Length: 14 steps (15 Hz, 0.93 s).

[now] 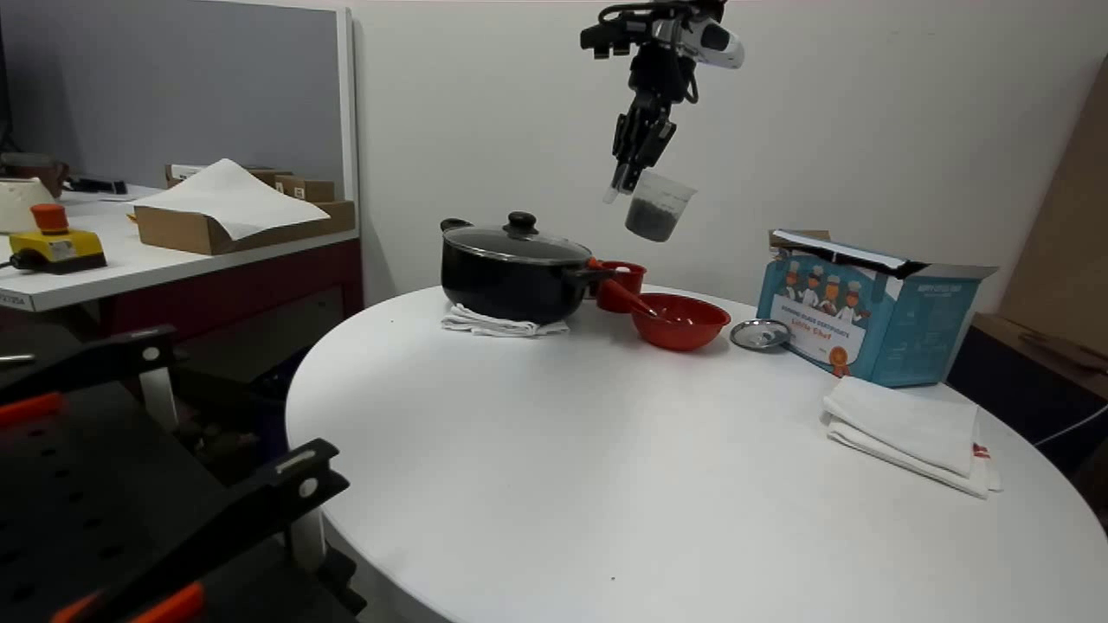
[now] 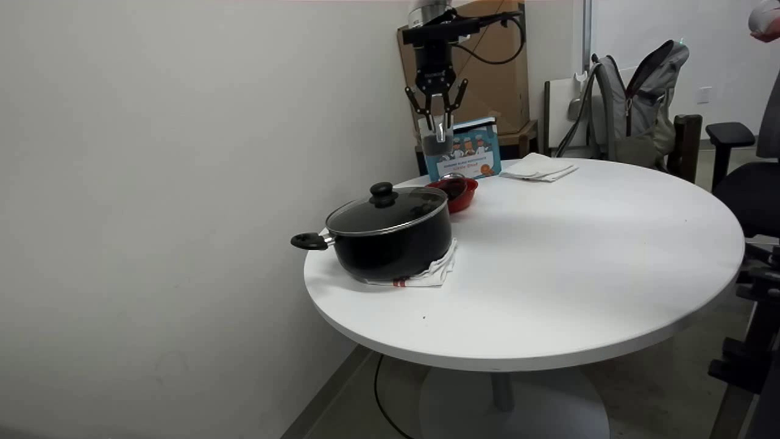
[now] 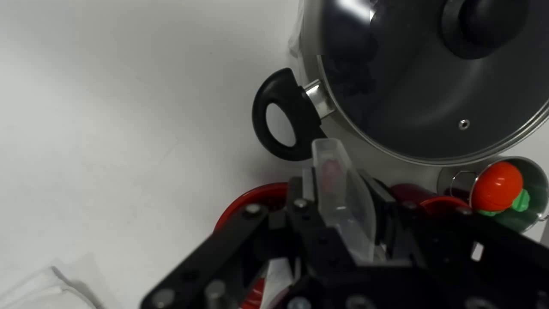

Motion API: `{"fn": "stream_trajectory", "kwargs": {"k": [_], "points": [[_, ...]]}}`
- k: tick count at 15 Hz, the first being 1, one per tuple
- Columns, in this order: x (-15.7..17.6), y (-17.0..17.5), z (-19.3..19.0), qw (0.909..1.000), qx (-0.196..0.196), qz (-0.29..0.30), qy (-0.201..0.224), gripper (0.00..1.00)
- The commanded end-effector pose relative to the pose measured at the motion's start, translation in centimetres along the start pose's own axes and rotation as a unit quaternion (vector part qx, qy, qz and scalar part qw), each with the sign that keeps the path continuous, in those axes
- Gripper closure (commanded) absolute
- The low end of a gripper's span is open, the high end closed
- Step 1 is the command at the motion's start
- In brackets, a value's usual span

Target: Pick up the jar and pour some of its contents in the bowl

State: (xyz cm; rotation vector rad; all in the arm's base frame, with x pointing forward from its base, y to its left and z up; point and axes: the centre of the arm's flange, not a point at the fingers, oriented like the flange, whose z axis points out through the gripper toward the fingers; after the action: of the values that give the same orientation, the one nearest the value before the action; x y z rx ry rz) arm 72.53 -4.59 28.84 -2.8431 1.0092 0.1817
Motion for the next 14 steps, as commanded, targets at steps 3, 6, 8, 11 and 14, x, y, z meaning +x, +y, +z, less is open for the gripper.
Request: {"fn": "stream_trajectory", "kwargs": {"k": [3,6,8,11,14], "points": [[7.5,-5.0,-0.7,0.9941,0.075,-0.036,-0.070,0.85],[9.3,-5.3,-1.2,0.9855,0.136,-0.020,-0.100,0.85],[10.6,-5.0,-1.5,0.9780,0.174,0.004,-0.115,0.85],[12.6,-4.3,-1.3,0.9672,0.214,0.035,-0.131,0.85],[14.4,-3.4,-0.3,0.9551,0.246,0.066,-0.151,0.85]]}}
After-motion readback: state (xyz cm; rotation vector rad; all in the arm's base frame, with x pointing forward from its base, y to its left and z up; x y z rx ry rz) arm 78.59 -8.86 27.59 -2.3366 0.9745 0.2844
